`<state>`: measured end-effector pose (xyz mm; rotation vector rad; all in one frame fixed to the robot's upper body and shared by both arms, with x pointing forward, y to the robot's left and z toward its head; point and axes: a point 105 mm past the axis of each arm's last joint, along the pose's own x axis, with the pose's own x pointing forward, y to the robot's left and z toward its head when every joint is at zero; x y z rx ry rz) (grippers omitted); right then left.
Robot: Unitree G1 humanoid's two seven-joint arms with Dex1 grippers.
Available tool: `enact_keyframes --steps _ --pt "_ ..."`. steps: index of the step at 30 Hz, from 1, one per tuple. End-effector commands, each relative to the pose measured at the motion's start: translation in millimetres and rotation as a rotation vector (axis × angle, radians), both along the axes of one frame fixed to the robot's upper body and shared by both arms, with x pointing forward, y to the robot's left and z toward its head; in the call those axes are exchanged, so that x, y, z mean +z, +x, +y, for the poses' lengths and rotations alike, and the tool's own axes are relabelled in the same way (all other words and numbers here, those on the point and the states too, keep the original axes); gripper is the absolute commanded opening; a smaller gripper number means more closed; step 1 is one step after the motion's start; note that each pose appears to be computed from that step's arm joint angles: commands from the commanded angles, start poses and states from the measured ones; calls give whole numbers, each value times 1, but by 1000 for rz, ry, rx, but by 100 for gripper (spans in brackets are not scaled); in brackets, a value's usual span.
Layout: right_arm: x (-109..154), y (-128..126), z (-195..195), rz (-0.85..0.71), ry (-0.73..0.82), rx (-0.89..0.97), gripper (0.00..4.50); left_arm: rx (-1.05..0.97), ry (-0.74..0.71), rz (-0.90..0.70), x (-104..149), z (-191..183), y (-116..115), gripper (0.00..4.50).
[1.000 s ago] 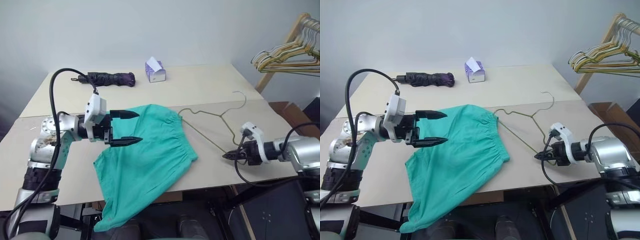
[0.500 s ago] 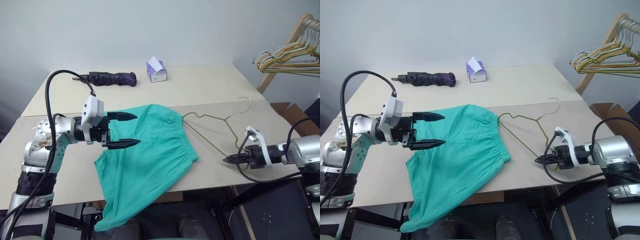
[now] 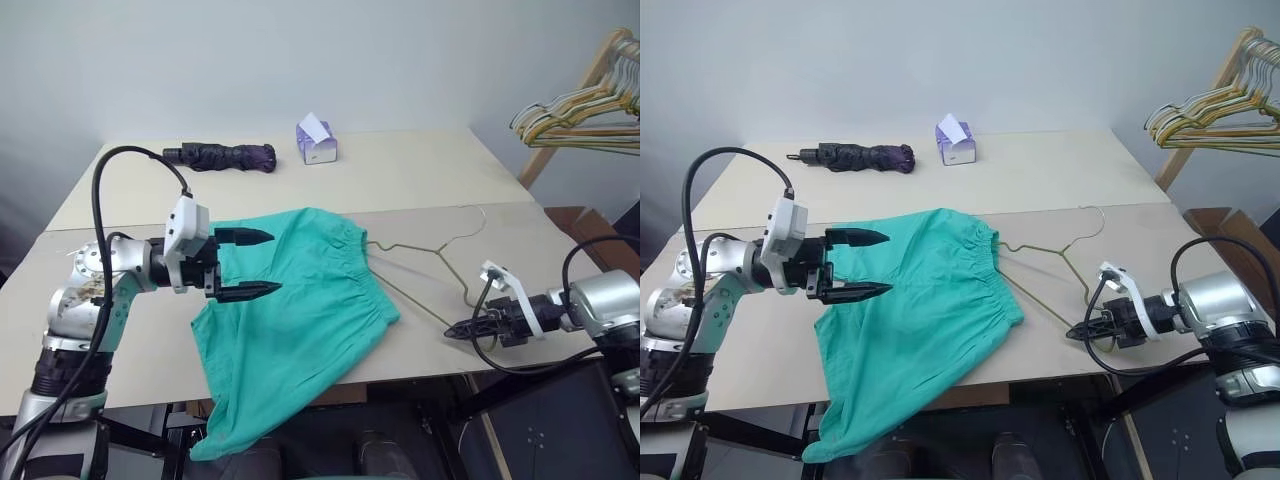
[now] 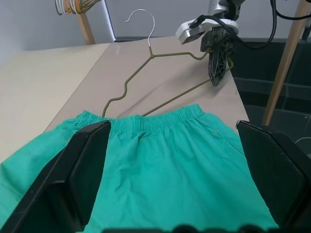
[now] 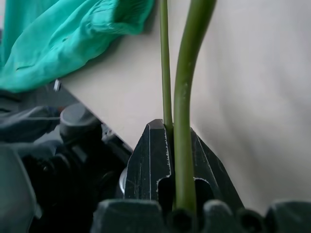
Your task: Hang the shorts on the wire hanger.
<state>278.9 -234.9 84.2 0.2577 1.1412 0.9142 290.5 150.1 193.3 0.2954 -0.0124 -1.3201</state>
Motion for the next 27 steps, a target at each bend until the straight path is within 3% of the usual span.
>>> enact_keyframes --steps 1,6,14,27 --pt "7 18 8 -38 -3 12 0 3 0 -69 15 2 0 448" --pt "1 40 15 -38 1 -43 0 11 -10 -81 18 -2 1 448" --pt "3 43 28 -12 68 22 0 17 -9 -81 15 -1 -2 448" --pt "-7 73 35 -59 47 -107 0 17 -2 -94 17 0 -2 448"
